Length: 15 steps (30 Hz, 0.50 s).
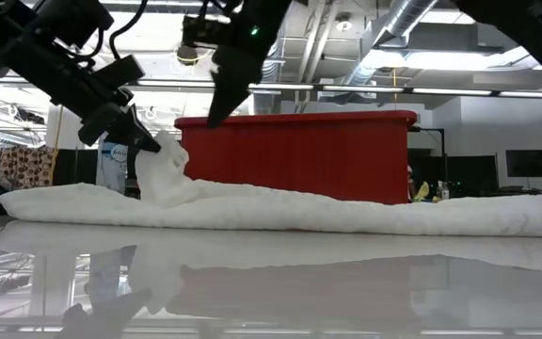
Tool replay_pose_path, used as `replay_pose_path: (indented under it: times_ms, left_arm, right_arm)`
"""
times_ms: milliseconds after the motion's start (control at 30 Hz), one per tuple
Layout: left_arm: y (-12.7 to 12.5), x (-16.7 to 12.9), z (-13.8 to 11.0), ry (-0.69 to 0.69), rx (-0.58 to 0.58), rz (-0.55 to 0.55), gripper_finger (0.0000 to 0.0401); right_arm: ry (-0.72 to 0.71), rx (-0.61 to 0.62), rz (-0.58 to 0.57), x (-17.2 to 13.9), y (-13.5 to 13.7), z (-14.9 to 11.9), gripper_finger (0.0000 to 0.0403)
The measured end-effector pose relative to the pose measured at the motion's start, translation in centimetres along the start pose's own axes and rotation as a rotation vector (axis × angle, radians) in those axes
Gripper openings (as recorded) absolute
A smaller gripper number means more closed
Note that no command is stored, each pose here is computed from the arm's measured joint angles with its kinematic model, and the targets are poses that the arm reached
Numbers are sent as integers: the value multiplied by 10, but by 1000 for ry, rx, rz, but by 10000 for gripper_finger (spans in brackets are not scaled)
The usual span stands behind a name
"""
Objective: Fold Laundry from Bin
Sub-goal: Fold the white shirt
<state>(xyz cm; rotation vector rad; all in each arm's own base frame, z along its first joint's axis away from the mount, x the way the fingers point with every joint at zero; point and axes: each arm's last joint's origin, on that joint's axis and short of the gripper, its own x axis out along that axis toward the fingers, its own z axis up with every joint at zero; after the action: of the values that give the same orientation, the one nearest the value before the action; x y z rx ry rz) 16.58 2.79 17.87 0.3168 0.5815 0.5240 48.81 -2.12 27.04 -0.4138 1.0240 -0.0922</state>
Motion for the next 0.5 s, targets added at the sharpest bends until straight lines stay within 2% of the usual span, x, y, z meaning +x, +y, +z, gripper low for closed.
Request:
replay_pose_path:
  times_ms: [100,167,200,400,500]
  left_arm:
    - [1,1,-1,8,-3,5,0]
    - [1,1,-2,18,-11,4,0]
    - [1,1,-2,23,-11,5,0]
    - [0,1,-4,40,-24,-10,0]
    - [0,0,-5,43,-24,-10,0]
  right_arm:
    - [7,19,124,-6,10,-2,146]
    - [2,-35,190,2,29,0,154]
    - [-2,-88,185,7,40,1,156]
    - [-12,-412,9,51,112,6,157]
    - [12,-455,-124,61,119,8,157]
